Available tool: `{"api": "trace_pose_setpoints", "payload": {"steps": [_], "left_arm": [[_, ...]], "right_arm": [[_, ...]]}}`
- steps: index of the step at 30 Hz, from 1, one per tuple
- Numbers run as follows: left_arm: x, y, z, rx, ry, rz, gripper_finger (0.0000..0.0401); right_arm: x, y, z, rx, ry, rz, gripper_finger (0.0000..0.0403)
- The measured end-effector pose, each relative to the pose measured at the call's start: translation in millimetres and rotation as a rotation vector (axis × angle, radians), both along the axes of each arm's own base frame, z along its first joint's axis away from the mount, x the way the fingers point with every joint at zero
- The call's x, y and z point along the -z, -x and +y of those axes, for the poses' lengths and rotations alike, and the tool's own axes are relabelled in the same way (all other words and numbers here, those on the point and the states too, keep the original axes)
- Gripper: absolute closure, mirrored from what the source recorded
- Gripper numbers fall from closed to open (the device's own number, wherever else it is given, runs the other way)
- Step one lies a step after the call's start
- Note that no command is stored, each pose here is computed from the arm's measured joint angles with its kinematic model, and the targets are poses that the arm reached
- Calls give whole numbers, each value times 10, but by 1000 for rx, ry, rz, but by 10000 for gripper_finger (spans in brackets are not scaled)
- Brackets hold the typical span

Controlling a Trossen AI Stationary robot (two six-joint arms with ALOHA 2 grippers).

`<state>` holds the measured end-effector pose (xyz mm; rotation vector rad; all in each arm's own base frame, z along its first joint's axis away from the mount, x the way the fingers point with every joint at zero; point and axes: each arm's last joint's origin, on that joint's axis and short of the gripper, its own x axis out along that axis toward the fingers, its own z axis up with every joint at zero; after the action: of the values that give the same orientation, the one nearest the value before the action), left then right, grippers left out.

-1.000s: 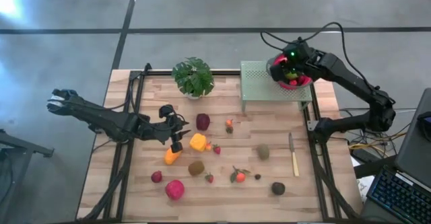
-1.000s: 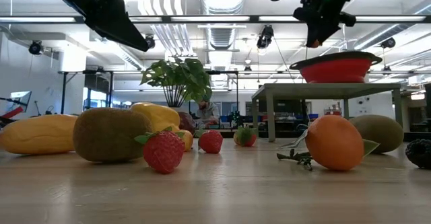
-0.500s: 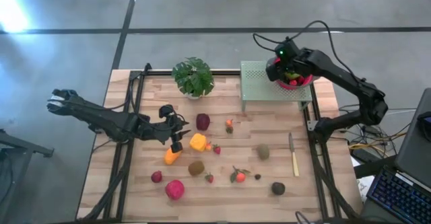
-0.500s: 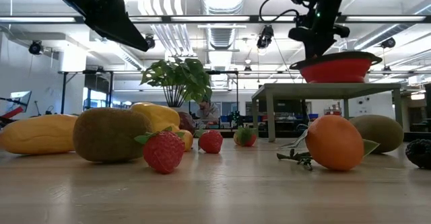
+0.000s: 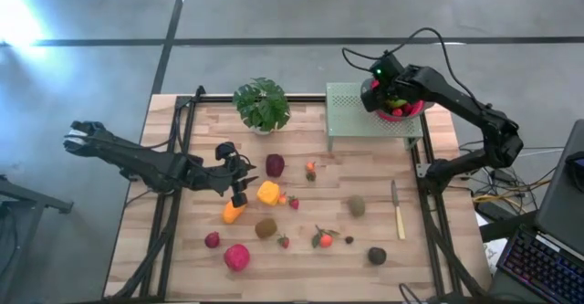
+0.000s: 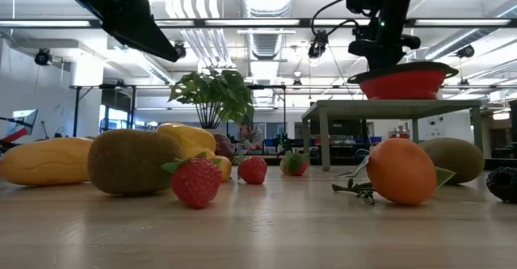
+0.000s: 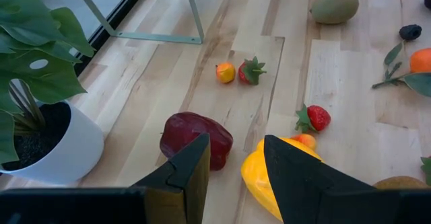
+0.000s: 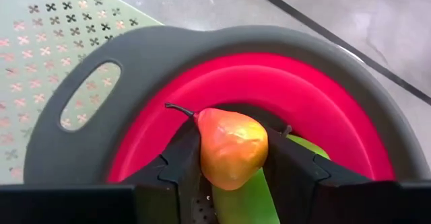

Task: Pick & Place Fruit
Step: Put the orange pear into the red strainer bowl on the shelf, then put the blackberry into the red strainer bowl on the shelf

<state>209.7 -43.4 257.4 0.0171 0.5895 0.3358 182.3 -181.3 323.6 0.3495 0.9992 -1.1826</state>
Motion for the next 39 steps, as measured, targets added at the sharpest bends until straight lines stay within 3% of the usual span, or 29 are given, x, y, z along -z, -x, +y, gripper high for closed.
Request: {"api": "trace_pose_setpoints", "payload": {"steps": [6, 26, 33, 39], "left_arm": [[1, 0, 1, 0, 0, 0, 254], [1, 0, 1, 0, 0, 0, 254], [0, 0, 0, 0, 0, 0, 254], [0, 0, 0, 0, 0, 0, 254]], "right_arm": [[5, 3, 4, -3, -5, 7, 275], [17, -6, -6, -9, -5, 21, 205], [-148, 5, 12, -23, 35, -13, 193], [-318, 15, 108, -78, 39, -105, 206]]}}
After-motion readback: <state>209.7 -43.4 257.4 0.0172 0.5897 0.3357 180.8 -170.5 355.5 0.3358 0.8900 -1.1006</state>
